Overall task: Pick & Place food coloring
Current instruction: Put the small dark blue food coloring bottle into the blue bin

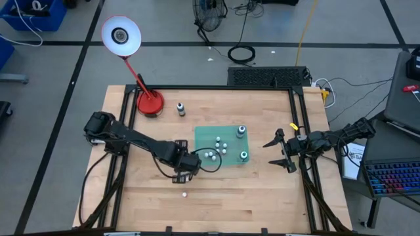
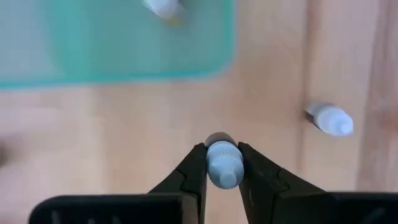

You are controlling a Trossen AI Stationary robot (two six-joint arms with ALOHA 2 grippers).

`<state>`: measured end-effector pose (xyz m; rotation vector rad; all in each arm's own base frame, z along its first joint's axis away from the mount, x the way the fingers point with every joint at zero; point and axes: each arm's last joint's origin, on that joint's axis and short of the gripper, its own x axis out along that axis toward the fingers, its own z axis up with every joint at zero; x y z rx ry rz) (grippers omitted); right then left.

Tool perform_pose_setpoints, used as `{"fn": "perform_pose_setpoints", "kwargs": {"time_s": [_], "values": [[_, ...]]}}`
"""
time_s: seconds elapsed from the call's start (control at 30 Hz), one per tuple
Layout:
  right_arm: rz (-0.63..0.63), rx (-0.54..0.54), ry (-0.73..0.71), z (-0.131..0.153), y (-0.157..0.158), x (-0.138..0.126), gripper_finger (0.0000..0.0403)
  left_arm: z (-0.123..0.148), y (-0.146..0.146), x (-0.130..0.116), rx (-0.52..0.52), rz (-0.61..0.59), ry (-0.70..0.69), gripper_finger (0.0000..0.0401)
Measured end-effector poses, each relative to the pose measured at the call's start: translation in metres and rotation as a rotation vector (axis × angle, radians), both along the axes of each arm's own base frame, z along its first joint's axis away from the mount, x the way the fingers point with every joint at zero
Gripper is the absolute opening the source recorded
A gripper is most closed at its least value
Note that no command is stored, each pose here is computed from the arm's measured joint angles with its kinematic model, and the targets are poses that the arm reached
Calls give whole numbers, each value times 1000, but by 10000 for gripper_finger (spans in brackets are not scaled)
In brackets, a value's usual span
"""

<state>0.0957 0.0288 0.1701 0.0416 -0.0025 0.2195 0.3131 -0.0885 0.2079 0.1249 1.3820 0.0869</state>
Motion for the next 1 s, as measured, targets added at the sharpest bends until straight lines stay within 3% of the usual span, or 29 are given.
{"fn": "perform_pose_setpoints", "kwargs": {"time_s": [0.1,0.2,0.33,0.43,0.6,0.77,1.0], "values": [[0,0,0,0,0,0,313,33,7,14,70,-5,-77,68],[0,0,0,0,0,0,313,63,18,30,75,-39,-184,68],[0,0,0,0,0,0,313,81,44,44,94,-42,-231,68],[0,0,0,0,0,0,313,73,68,51,92,0,-203,68],[0,0,-1,0,0,0,313,37,99,71,20,51,-125,68],[0,0,0,0,0,0,313,-4,113,87,-27,31,-41,68],[0,0,0,0,0,0,313,-37,122,95,-54,48,28,68]]}}
